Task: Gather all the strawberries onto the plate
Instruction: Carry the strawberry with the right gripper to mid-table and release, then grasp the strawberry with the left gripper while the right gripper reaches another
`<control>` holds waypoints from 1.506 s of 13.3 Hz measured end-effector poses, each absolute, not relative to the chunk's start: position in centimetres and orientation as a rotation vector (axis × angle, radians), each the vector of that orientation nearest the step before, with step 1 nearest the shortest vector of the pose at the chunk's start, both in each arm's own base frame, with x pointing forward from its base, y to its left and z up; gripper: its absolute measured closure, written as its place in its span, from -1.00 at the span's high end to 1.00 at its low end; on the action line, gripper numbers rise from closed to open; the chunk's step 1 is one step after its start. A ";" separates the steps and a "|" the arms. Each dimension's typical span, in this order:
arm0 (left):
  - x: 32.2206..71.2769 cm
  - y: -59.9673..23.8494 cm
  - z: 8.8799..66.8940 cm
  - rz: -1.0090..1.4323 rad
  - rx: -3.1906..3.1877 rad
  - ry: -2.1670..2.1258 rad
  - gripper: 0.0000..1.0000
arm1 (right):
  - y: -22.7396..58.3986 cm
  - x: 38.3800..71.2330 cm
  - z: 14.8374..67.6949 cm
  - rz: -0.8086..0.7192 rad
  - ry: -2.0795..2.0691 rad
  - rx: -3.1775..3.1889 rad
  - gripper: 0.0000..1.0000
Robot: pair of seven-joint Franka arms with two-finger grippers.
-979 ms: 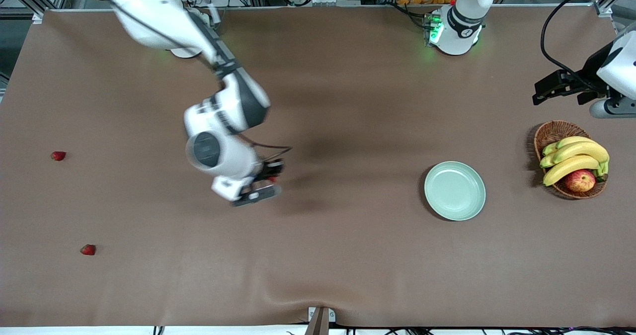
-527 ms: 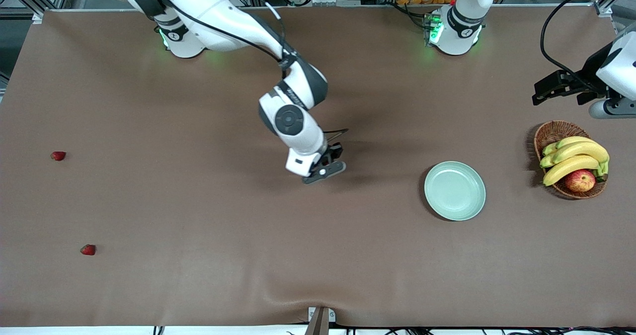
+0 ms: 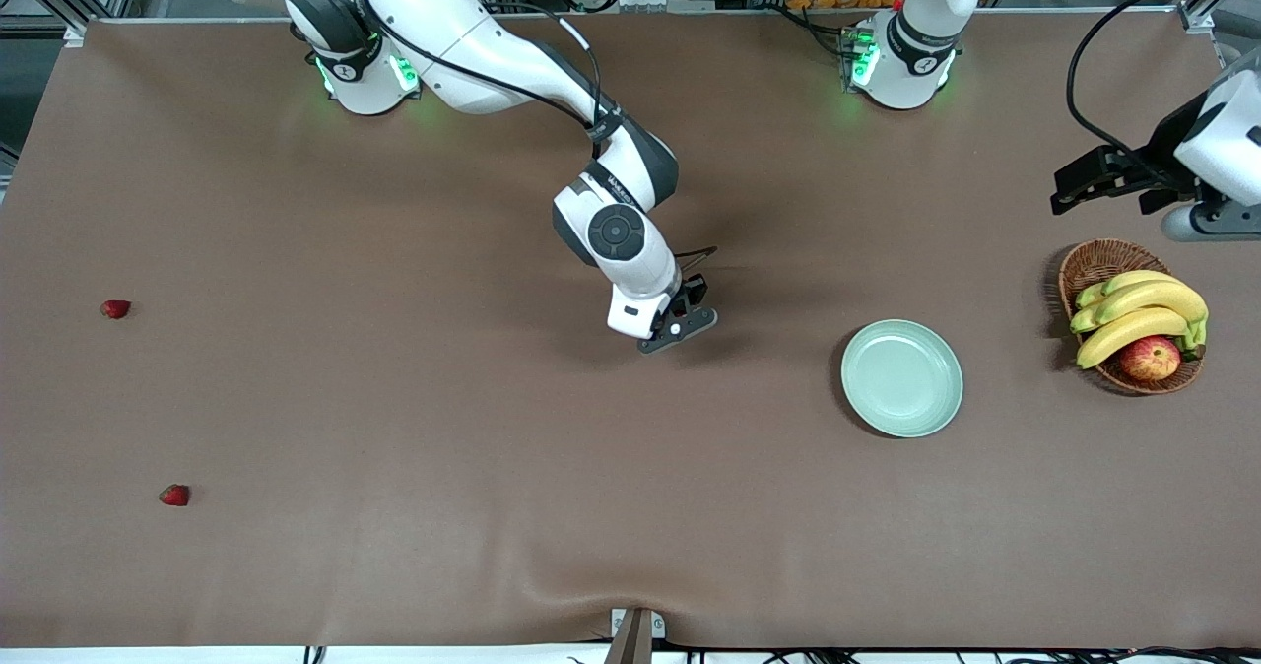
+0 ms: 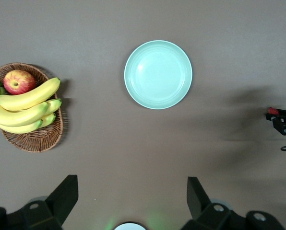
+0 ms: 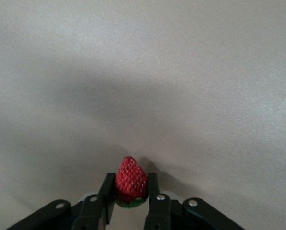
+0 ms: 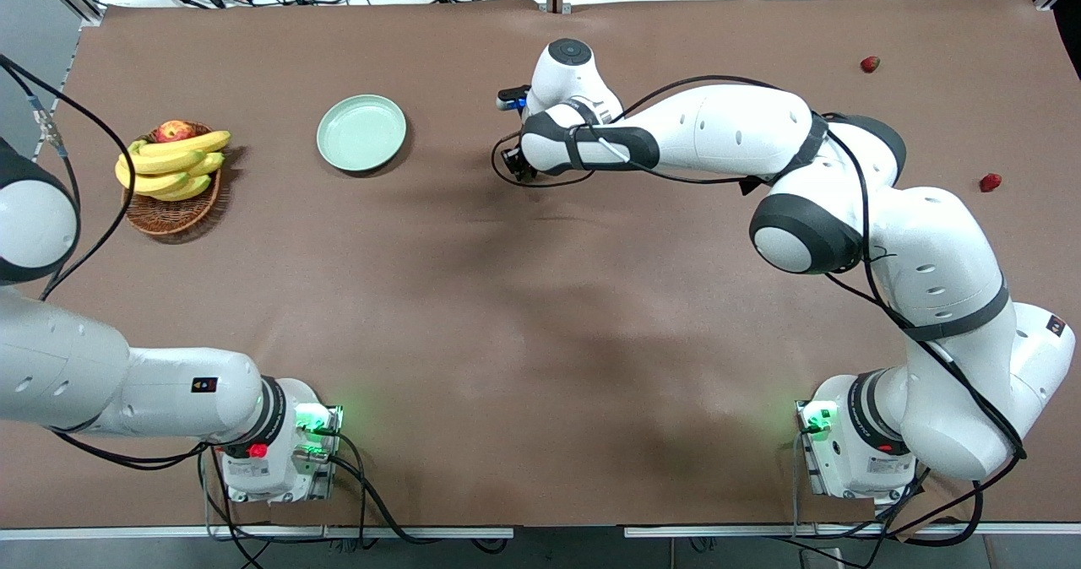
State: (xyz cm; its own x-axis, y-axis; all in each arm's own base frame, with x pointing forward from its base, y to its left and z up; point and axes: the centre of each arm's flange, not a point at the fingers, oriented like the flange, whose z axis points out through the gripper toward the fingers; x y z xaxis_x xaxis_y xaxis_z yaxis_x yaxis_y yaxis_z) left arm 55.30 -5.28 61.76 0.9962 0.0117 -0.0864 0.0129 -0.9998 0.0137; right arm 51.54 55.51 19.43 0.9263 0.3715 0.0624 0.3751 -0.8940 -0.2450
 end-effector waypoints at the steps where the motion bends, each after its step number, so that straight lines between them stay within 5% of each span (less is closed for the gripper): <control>1: 55.5 -6.1 61.2 -0.147 3.126 0.052 1.00 | 55.6 51.5 19.5 -0.023 -0.561 -2.830 -0.03; 6: 56.9 -13.5 56.8 -0.205 3.139 0.192 1.00 | 53.2 54.9 22.2 -0.096 -0.490 -2.844 1.00; 12: 58.4 -26.5 46.9 -0.198 3.142 0.300 1.00 | 32.4 67.2 29.7 -0.110 -0.140 -2.957 1.00; 20: 56.1 -41.8 31.1 -0.101 3.070 0.476 0.99 | 7.4 73.0 31.2 -0.088 -0.205 -3.107 1.00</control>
